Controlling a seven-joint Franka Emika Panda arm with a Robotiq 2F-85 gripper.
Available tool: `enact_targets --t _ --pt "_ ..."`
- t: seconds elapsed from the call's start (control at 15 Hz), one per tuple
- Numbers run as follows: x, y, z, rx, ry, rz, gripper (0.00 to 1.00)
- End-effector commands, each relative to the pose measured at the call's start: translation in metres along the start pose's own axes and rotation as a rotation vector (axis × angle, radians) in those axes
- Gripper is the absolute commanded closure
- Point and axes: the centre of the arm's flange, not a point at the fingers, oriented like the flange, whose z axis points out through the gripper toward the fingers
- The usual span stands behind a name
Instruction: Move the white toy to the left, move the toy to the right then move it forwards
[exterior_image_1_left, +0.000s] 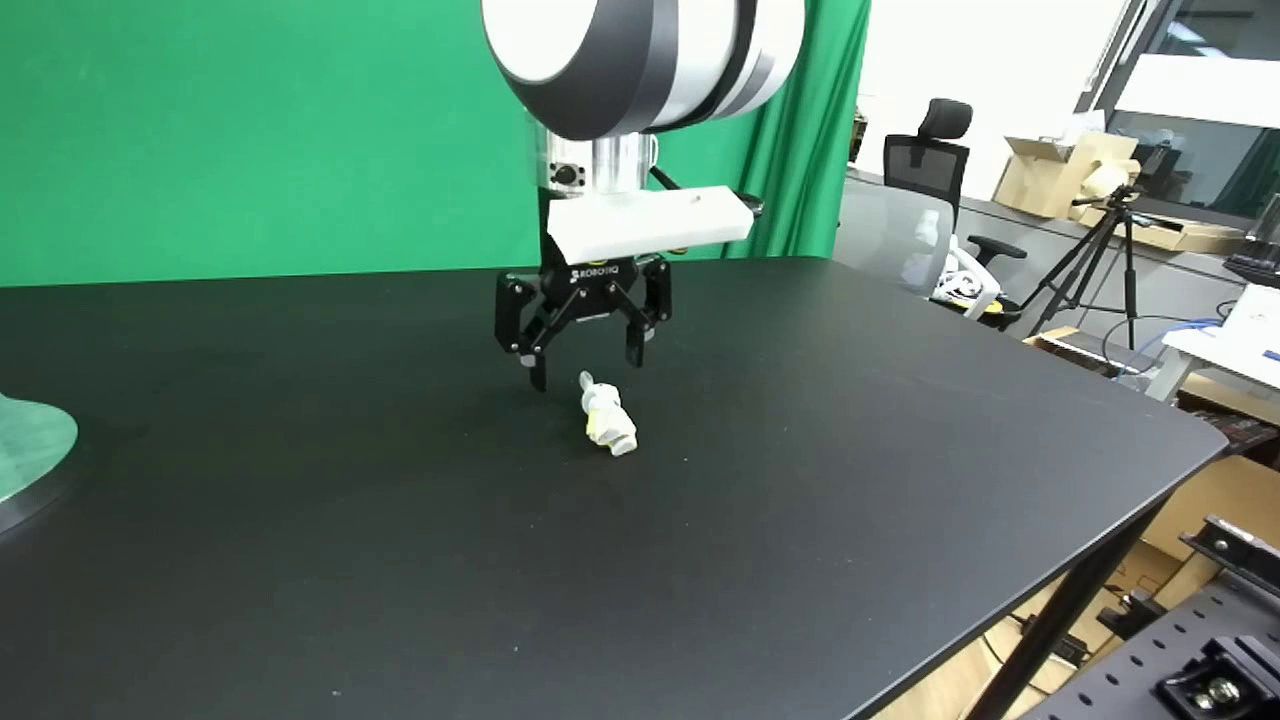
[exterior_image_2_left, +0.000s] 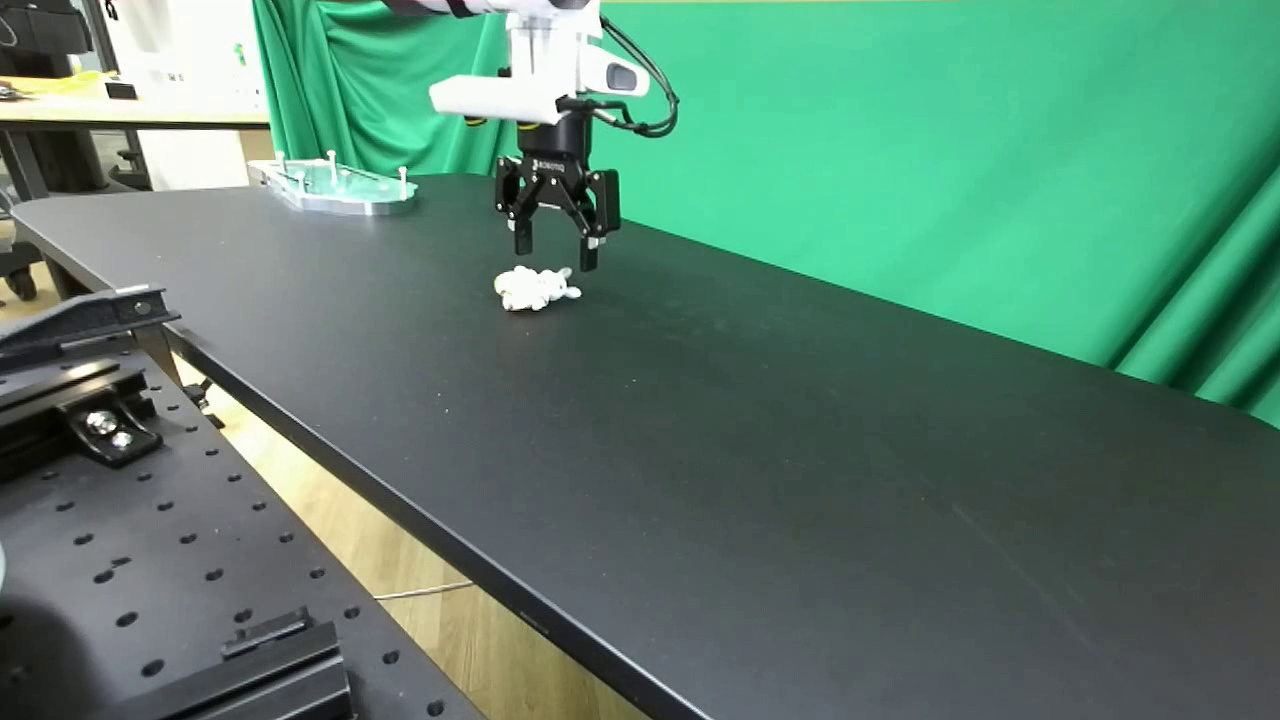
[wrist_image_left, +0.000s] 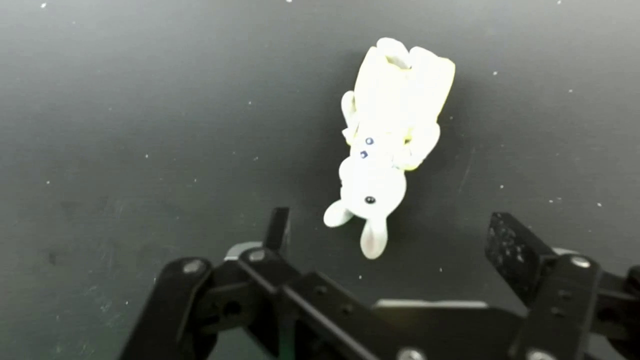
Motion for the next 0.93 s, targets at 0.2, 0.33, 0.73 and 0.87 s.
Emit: enact_targets --t 0.2,0.33,0.73,0.87 --pt "-0.010 -0.001 -0.027 -0.033 -0.001 0.009 0.00" --pt "-0.015 0.002 -0.024 -0.036 -0.021 0.012 0.00" --pt "-0.024 0.008 -0.003 -0.043 -0.086 0.025 0.00" --pt "-0.025 0.007 0.003 -0.047 -0.099 0.022 0.04"
